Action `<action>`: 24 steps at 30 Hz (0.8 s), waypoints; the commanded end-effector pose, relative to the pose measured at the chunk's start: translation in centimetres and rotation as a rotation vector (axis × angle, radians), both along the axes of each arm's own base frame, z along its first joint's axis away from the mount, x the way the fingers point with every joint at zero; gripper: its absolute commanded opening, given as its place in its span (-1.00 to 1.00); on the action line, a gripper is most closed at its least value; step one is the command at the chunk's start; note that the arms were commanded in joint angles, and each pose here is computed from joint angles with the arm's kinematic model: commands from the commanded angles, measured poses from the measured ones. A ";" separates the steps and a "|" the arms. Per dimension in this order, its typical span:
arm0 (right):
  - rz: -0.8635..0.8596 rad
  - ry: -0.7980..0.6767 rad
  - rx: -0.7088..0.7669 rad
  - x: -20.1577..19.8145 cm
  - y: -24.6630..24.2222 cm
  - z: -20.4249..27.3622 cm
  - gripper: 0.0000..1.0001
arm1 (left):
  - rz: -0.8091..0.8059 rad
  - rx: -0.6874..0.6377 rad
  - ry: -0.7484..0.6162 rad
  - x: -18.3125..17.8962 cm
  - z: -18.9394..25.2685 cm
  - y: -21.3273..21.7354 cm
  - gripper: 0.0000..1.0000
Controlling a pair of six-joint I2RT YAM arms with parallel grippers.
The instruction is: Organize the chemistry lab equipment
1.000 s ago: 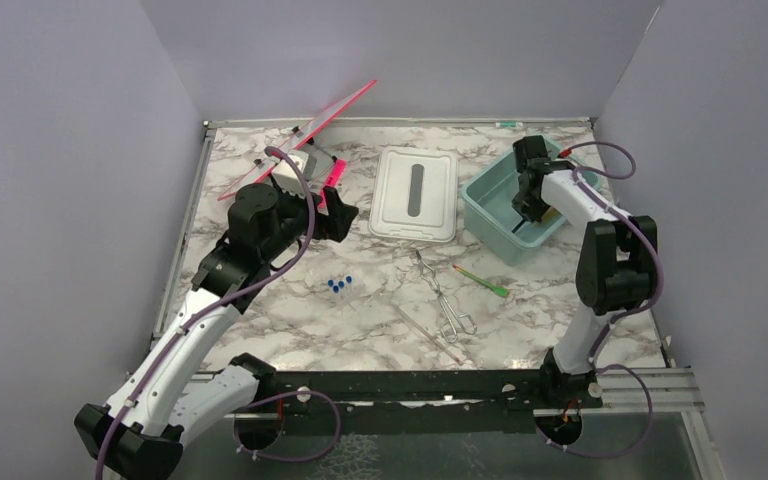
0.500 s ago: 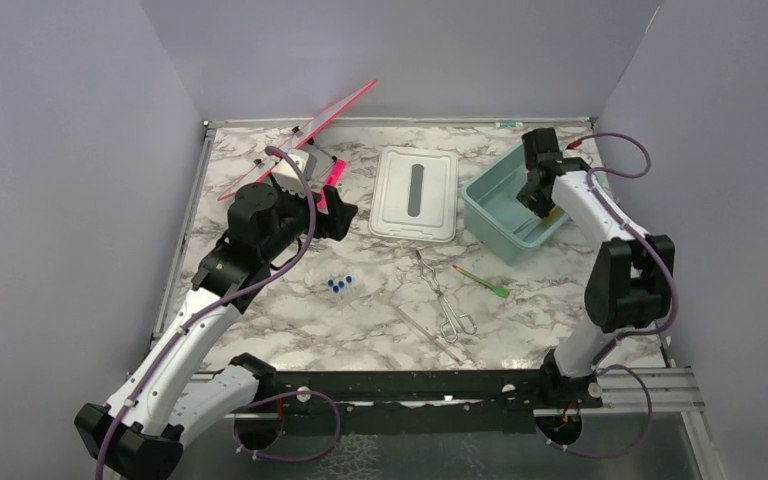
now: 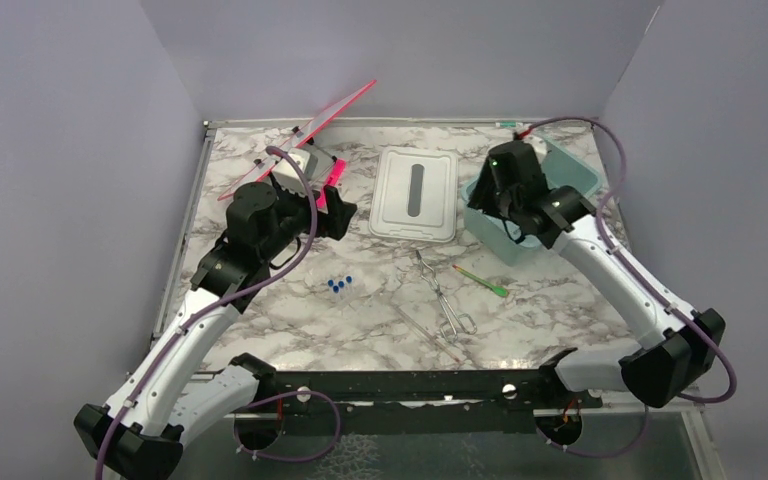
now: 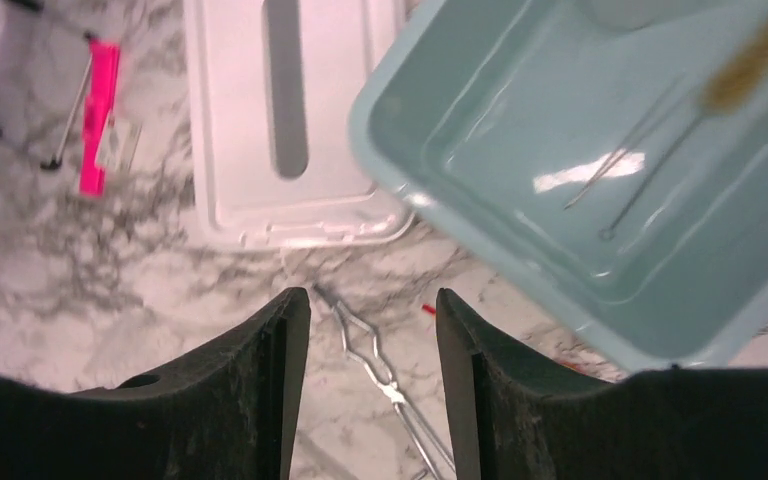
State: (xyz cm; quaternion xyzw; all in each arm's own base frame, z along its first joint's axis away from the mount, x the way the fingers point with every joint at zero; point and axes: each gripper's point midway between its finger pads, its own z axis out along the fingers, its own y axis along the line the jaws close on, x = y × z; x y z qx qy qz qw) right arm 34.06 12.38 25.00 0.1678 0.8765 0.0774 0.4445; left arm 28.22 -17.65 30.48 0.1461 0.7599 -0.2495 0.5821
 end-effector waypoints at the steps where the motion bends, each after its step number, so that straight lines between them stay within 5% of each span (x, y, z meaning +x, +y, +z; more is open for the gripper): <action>1: 0.200 0.093 -0.086 -2.7 5.1 -3.6 0.08 | 0.004 -0.009 -0.090 0.1 3.2 0.2 0.67; 8: 0.473 0.228 -0.107 -5.2 12.5 -11.2 0.09 | -0.012 -0.028 -0.084 -0.6 3.2 0.1 0.65; 24: 0.637 0.216 -0.257 -1.3 16.0 -20.7 -0.10 | -0.007 -0.012 -0.105 -1.0 3.9 0.6 0.65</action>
